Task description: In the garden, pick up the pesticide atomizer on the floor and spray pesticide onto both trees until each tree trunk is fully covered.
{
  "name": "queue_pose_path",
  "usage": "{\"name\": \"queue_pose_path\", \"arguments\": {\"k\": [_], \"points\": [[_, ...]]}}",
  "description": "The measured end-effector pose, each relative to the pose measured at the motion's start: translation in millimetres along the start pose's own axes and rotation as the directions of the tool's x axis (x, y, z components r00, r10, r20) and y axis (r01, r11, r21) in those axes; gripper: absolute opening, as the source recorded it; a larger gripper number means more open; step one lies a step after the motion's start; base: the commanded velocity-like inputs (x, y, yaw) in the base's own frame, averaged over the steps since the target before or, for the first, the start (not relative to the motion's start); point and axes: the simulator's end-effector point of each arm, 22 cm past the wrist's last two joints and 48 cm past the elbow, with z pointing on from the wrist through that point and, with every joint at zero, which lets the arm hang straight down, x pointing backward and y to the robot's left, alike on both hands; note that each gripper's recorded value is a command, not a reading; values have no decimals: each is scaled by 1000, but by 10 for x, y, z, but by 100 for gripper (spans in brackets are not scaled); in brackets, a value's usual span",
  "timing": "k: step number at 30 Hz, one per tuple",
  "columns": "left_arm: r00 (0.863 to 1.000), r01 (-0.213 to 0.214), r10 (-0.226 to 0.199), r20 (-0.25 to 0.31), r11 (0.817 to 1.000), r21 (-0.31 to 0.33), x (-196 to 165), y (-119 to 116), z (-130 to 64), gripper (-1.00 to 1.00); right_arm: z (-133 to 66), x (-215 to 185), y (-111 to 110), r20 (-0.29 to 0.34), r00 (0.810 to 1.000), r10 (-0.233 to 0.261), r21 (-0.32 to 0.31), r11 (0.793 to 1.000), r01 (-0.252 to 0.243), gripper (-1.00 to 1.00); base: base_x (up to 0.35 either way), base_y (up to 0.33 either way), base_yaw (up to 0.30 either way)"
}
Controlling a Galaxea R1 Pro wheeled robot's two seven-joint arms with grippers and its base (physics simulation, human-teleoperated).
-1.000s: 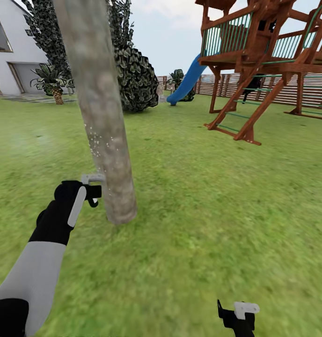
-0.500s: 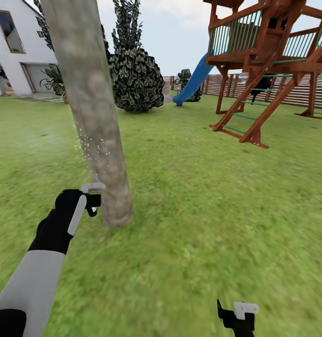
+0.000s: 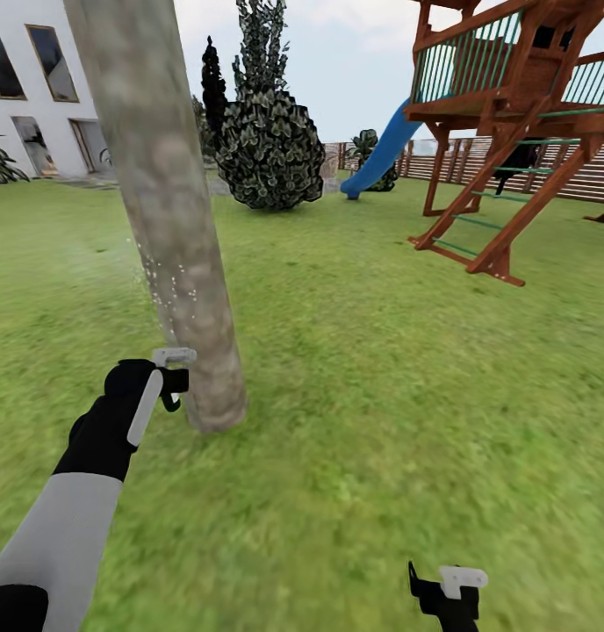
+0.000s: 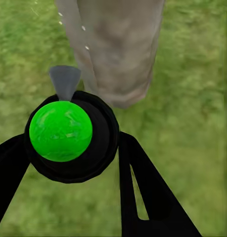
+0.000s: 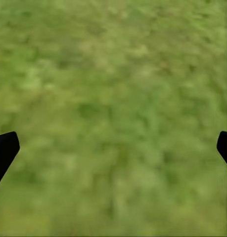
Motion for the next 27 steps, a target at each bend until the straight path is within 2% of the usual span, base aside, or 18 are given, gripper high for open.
{"name": "queue_pose_path", "arguments": {"k": [9, 19, 22, 27], "points": [[1000, 0, -1, -23, 1000, -27, 124, 69, 43, -100, -3, 5, 13, -1, 1000, 1, -1, 1000, -1, 100, 12, -274, 223], [999, -3, 1, -42, 999, -34, 197, 75, 87, -100, -3, 5, 13, -1, 1000, 1, -1, 1000, -1, 100, 113, -274, 274], [998, -5, 1, -70, 999, -52, 308, 115, 152, -100, -2, 4, 10, -1, 1000, 1, -1, 1000, -1, 100, 148, -270, 54], [997, -8, 4, -76, 999, -49, 332, 76, 162, -100, -3, 5, 11, -1, 1000, 1, -1, 1000, -1, 100, 146, -269, 3]]}}
